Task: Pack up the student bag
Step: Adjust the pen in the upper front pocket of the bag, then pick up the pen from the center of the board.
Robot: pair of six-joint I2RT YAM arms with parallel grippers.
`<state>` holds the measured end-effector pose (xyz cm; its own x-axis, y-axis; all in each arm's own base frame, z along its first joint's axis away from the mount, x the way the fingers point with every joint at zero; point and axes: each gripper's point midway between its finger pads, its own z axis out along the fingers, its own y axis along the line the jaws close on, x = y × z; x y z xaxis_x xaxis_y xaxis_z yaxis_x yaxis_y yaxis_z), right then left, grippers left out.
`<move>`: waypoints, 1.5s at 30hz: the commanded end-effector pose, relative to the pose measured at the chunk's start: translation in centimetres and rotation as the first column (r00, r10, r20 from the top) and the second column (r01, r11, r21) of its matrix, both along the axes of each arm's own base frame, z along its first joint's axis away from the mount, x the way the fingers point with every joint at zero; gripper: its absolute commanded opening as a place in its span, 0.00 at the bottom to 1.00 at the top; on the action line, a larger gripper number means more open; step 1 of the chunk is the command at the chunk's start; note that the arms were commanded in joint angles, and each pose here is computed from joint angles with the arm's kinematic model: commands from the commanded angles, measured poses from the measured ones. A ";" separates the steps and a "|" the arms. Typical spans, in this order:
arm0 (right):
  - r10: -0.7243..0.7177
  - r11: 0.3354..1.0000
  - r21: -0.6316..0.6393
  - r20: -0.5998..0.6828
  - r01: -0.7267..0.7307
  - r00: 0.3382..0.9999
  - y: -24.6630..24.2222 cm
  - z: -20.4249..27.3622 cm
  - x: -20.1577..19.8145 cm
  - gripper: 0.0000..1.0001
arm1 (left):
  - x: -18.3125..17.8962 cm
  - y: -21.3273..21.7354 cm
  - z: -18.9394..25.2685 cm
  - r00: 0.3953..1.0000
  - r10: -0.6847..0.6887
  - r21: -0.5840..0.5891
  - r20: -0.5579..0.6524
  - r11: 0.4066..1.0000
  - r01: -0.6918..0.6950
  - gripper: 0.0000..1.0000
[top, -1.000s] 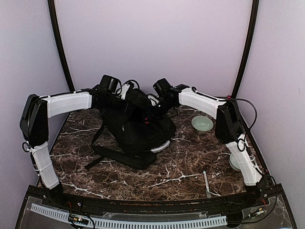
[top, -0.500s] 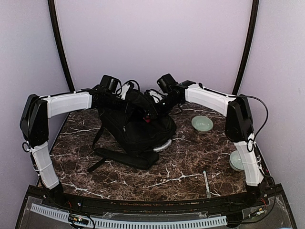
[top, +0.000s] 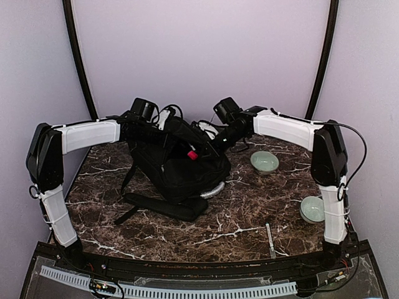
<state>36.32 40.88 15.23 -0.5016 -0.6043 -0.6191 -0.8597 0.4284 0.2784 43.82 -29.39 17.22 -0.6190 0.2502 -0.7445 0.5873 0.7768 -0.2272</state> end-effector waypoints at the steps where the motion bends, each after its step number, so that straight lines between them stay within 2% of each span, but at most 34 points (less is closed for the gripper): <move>1: 0.055 0.998 -0.028 0.060 -0.054 0.997 0.3 -1.2 0.4 0.01 | -1.2 -2.5 5.9 0.991 -0.090 -0.109 0.097 0.989 0.101 0.04; 8: 0.024 1.000 -0.019 0.092 -0.022 0.996 1.9 -2.8 2.6 0.01 | -1.3 -2.6 5.8 0.991 -0.092 -0.114 0.092 0.988 0.102 0.04; 12: -0.052 0.998 0.039 0.143 0.047 0.988 3.8 -2.2 5.4 0.01 | -1.3 -2.6 5.8 0.992 -0.093 -0.118 0.089 0.988 0.103 0.04; 16: -0.160 0.980 0.152 0.203 0.130 0.966 5.2 0.0 8.2 0.03 | -1.3 -2.8 5.6 0.992 -0.095 -0.118 0.085 0.987 0.105 0.04; 20: -0.184 0.970 0.190 0.171 0.150 0.968 5.4 0.6 8.1 0.08 | -1.3 -2.8 5.6 0.992 -0.095 -0.116 0.086 0.988 0.104 0.04; 25: -0.088 0.978 0.197 0.088 0.069 0.992 4.4 1.6 4.3 0.18 | -1.3 -2.8 5.5 0.992 -0.095 -0.114 0.085 0.988 0.104 0.04; 28: -0.020 0.987 0.163 0.094 0.004 0.995 2.7 2.2 1.7 0.22 | -1.3 -2.7 5.5 0.992 -0.095 -0.112 0.086 0.988 0.104 0.04; 31: -0.012 0.992 0.130 0.099 0.000 0.995 0.1 3.1 -0.2 0.25 | -1.3 -2.7 5.5 0.992 -0.093 -0.107 0.089 0.989 0.103 0.04; 34: 0.009 0.994 0.104 0.083 -0.018 0.997 -2.6 3.6 -2.1 0.35 | -1.2 -2.6 5.5 0.992 -0.090 -0.100 0.091 0.990 0.099 0.04; 36: 0.041 0.998 0.046 0.071 -0.045 0.997 -4.6 2.7 -3.6 0.36 | -1.2 -2.5 5.4 0.992 -0.089 -0.097 0.092 0.990 0.098 0.04; 40: 0.161 0.978 -0.132 -0.005 -0.160 0.987 -9.3 -2.4 -8.2 0.36 | -1.1 -2.4 5.3 0.992 -0.085 -0.089 0.096 0.992 0.094 0.04; 45: 0.376 0.870 -0.267 -0.182 -0.414 0.908 -15.2 -6.8 -15.8 0.38 | -1.0 -2.3 5.1 0.992 -0.082 -0.079 0.098 0.993 0.090 0.04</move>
<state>27.26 30.92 12.14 -0.3793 -0.7559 -0.5337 -0.9252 0.3059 0.2243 43.82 -29.36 17.20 -0.6170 0.2537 -0.7450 0.5889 0.7767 -0.2232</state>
